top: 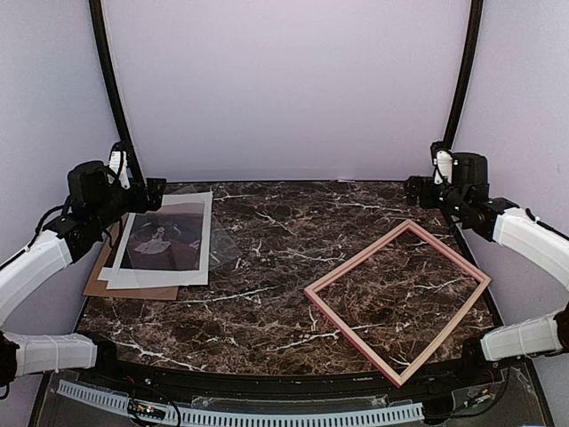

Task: Put the photo into the frame
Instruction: Adjust the frame body at the center of the board.

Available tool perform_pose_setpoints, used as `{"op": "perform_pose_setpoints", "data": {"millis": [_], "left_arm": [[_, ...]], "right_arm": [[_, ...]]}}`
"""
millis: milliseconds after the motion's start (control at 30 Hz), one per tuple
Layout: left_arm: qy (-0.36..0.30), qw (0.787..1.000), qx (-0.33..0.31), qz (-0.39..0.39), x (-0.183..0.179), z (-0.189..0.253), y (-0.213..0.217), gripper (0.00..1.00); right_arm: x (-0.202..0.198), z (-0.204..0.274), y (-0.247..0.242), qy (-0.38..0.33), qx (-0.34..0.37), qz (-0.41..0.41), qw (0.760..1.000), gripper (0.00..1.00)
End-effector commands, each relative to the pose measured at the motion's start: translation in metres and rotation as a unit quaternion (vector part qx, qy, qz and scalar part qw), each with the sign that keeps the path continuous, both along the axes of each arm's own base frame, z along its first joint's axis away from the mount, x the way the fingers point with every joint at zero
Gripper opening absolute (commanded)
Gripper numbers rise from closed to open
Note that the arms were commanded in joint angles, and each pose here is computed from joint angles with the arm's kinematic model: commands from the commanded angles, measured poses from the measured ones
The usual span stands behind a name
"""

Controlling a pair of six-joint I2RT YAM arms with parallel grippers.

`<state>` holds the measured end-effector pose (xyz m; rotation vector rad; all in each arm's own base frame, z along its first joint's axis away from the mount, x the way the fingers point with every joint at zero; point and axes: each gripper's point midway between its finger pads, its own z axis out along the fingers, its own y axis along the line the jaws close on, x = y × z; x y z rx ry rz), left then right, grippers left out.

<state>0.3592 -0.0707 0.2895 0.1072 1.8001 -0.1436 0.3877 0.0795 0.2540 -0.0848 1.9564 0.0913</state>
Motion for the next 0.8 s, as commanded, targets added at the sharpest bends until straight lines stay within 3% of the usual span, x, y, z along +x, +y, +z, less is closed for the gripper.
{"op": "perform_pose_setpoints", "data": {"millis": [0, 433, 667, 767], "left_arm": [[-0.019, 1.000, -0.001, -0.012, -0.003, 0.006, -0.004, 0.99], [-0.018, 1.000, -0.005, -0.022, -0.003, 0.005, -0.008, 0.99], [-0.017, 0.999, -0.008, -0.027, -0.003, 0.005, -0.010, 0.99], [-0.017, 0.999, -0.011, -0.030, -0.003, 0.006, -0.011, 0.99]], "right_arm": [[-0.002, 0.018, -0.005, -0.021, -0.001, -0.019, 1.000, 0.99], [-0.008, 0.005, -0.036, 0.033, -0.025, -0.107, 0.993, 0.99], [-0.024, -0.035, -0.072, 0.142, -0.058, -0.190, 0.970, 0.99], [-0.036, -0.064, -0.095, 0.199, -0.026, -0.223, 0.954, 0.99]]}}
